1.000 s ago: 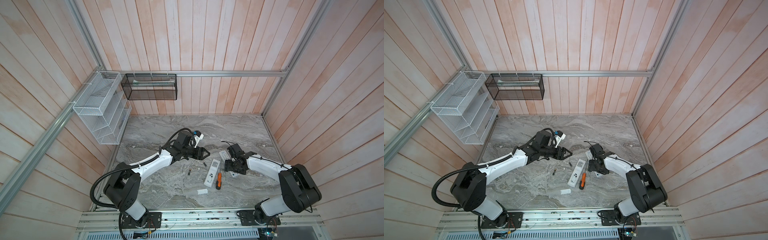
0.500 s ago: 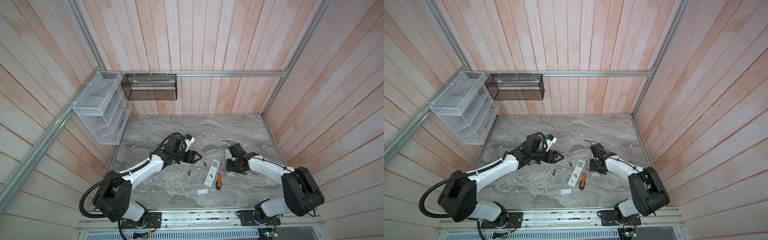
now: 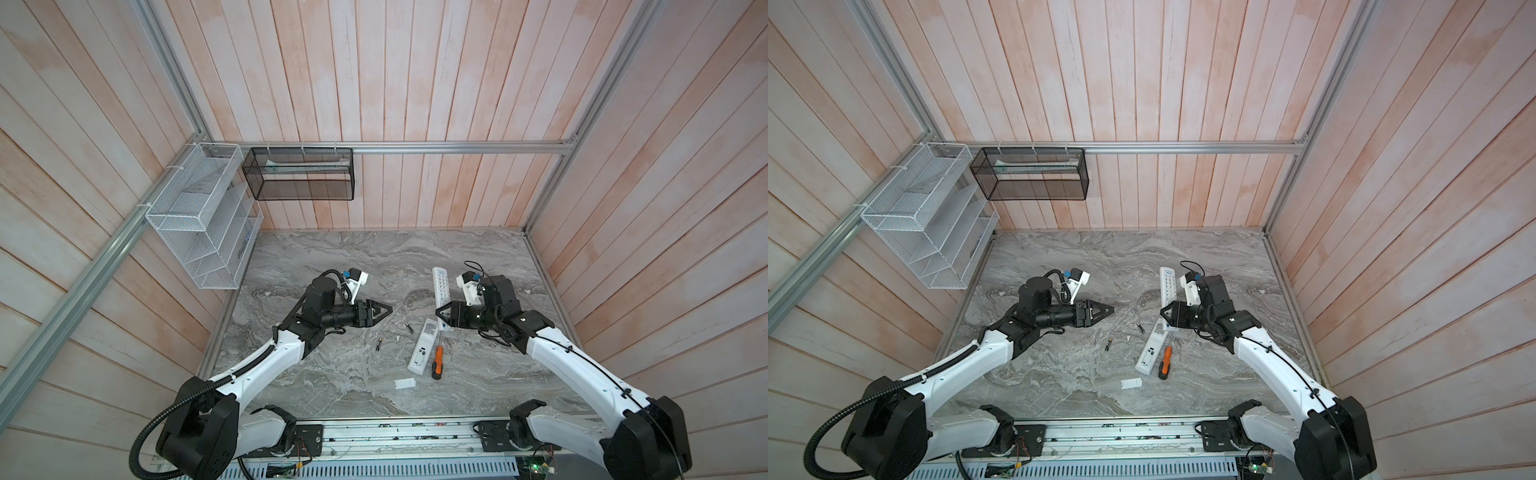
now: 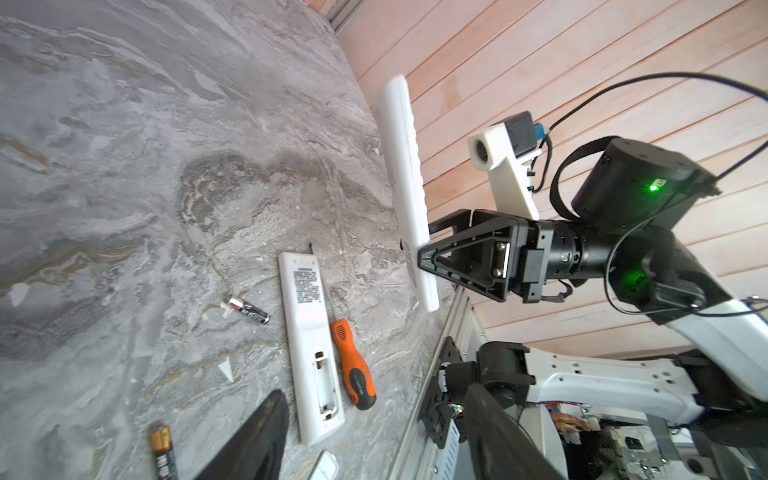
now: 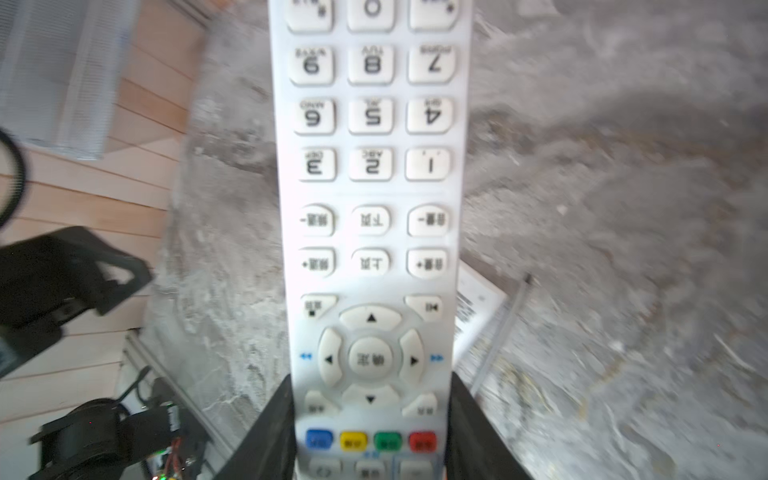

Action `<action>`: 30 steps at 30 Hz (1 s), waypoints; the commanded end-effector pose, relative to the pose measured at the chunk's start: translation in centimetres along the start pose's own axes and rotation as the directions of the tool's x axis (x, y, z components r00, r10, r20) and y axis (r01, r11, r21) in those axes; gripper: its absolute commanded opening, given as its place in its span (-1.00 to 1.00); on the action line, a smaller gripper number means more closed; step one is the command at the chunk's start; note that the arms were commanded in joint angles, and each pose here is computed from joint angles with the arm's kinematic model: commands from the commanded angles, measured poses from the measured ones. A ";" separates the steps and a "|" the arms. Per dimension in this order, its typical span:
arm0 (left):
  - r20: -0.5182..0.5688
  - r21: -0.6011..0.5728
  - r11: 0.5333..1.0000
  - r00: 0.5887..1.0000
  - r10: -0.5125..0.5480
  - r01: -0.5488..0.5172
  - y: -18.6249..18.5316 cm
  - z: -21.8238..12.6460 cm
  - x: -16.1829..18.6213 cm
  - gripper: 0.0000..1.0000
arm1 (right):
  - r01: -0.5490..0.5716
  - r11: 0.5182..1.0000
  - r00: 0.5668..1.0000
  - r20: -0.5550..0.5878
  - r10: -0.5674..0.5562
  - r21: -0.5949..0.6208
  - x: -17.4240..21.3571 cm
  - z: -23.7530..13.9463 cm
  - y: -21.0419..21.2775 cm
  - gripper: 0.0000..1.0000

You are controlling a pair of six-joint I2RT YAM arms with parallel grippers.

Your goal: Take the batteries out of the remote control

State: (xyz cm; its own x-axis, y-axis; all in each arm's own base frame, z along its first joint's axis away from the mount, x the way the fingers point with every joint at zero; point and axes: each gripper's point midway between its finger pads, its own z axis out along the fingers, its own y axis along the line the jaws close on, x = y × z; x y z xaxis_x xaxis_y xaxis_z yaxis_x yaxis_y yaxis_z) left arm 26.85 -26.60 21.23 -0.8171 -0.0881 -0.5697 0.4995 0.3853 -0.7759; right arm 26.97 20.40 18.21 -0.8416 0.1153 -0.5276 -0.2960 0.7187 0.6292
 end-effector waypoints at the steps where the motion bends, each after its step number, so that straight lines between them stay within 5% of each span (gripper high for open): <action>1: 0.083 0.171 0.985 0.996 0.009 -0.023 -4.0 -0.7 -2.2 0.39 | 0.058 0.954 0.998 0.008 -0.058 -0.293 -0.6 -0.8 5.9 -0.59; 6: 0.177 0.282 0.958 0.984 0.005 -0.056 -6.7 -1.9 -3.6 0.48 | 0.095 0.878 0.992 -0.024 -0.121 -0.470 0.2 -1.2 10.5 -0.59; 16: 0.220 0.417 0.901 0.975 0.031 -0.123 -10.4 -2.0 -3.9 0.74 | 0.121 0.765 0.980 -0.045 -0.193 -0.633 1.7 -1.9 16.2 -0.60; 30: 0.222 0.377 0.920 0.975 0.019 -0.104 -9.5 -1.6 -3.4 0.88 | 0.111 0.707 0.983 -0.030 -0.184 -0.698 1.4 -3.4 18.3 -0.67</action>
State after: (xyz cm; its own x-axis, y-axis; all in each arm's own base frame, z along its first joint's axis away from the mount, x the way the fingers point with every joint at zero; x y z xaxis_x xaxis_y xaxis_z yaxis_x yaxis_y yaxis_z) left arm 24.77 -28.46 30.38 -0.7416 -0.2657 -0.6160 0.6292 0.0429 -0.7760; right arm 19.76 31.04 27.94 -0.8237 -0.0486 -0.5650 -0.5658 0.1353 0.8133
